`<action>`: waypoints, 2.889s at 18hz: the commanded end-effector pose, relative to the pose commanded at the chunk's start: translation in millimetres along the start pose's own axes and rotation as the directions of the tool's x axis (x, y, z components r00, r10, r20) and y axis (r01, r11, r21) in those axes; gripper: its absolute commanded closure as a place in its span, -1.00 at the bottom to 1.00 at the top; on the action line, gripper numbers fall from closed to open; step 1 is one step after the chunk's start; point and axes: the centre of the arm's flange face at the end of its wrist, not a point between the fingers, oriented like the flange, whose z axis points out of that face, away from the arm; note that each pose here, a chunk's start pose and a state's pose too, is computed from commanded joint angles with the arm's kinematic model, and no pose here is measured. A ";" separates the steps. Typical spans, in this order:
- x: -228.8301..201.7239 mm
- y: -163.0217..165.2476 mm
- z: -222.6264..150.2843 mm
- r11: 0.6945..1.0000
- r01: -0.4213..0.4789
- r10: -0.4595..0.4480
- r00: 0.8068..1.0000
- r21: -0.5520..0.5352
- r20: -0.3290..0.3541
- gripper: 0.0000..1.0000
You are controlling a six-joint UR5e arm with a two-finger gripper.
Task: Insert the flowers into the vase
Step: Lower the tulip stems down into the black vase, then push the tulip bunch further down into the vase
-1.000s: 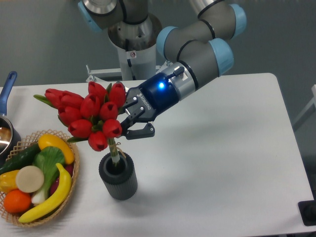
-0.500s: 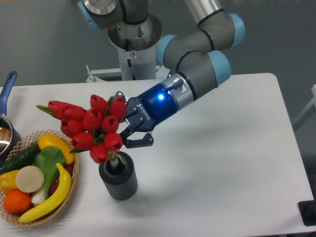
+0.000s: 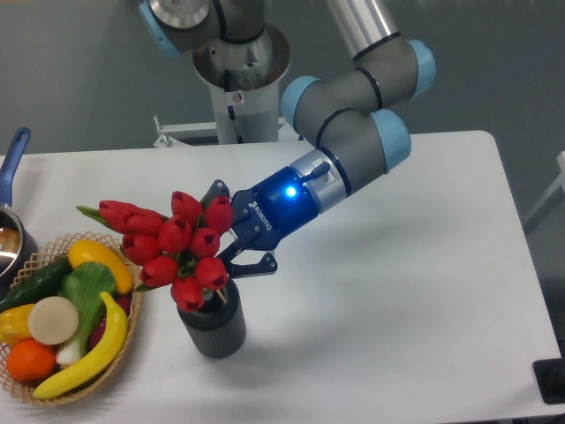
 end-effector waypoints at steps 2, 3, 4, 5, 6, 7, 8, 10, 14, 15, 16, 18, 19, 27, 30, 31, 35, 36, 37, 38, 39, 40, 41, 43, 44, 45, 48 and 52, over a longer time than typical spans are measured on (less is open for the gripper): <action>-1.7 9.0 0.7 1.000 -0.001 0.002 1.000 -0.009 0.003 0.27; -2.8 13.5 1.0 1.000 -0.006 0.006 1.000 -0.009 0.002 0.27; -2.7 17.9 1.4 1.000 -0.009 0.009 1.000 -0.010 0.001 0.27; -2.1 20.7 1.6 1.000 -0.009 0.009 1.000 -0.010 0.001 0.27; -1.8 22.2 1.6 1.000 -0.008 0.008 1.000 -0.010 0.000 0.27; -2.1 23.7 1.8 1.000 -0.005 0.005 1.000 -0.010 0.000 0.27; -3.2 26.1 2.9 1.000 0.000 0.000 1.000 -0.011 -0.002 0.27; -6.5 32.5 3.5 1.000 0.012 -0.012 1.000 -0.013 -0.002 0.27; -15.4 45.8 4.8 1.000 0.018 -0.018 1.000 -0.015 -0.003 0.27; -16.9 50.4 5.2 1.000 0.006 -0.006 1.000 -0.015 -0.004 0.27; -17.7 55.0 5.6 1.000 0.003 -0.003 1.000 -0.016 -0.005 0.27; -17.4 62.1 6.1 1.000 0.012 -0.012 1.000 -0.022 -0.004 0.27; -17.0 63.5 6.2 1.000 0.010 -0.010 1.000 -0.022 -0.004 0.27; -13.6 82.3 8.3 1.000 0.008 -0.008 1.000 -0.027 -0.009 0.27; -14.4 84.8 9.4 1.000 0.009 -0.010 1.000 -0.027 -0.011 0.26; -15.6 88.1 10.6 1.000 0.006 -0.007 1.000 -0.028 -0.013 0.26; -17.1 94.1 15.6 1.000 -0.004 0.003 1.000 -0.030 -0.022 0.25; -16.8 94.8 15.6 0.999 -0.013 0.012 1.000 -0.030 -0.022 0.23; -17.0 96.3 15.7 0.999 -0.021 0.020 1.000 -0.030 -0.023 0.17; -16.0 99.1 15.9 0.999 -0.019 0.019 1.000 -0.031 -0.023 0.15; -15.5 100.3 15.9 0.999 -0.018 0.017 1.000 -0.030 -0.023 0.10; -15.1 99.5 15.9 0.999 -0.019 0.019 1.000 -0.030 -0.023 0.09; -14.9 100.9 15.1 0.999 -0.016 0.015 1.000 -0.030 -0.022 0.06; -14.1 101.4 15.1 0.999 -0.015 0.014 1.000 -0.030 -0.022 -0.17; -14.1 101.6 15.1 0.999 -0.015 0.014 1.000 -0.031 -0.022 -0.30; -13.5 101.4 15.0 0.999 -0.015 0.014 1.000 -0.031 -0.022 -0.30; -14.0 102.1 13.3 0.999 -0.013 0.012 1.000 -0.031 -0.019 -0.49; -11.6 104.1 11.5 0.999 -0.008 0.007 1.000 -0.036 -0.015 -0.76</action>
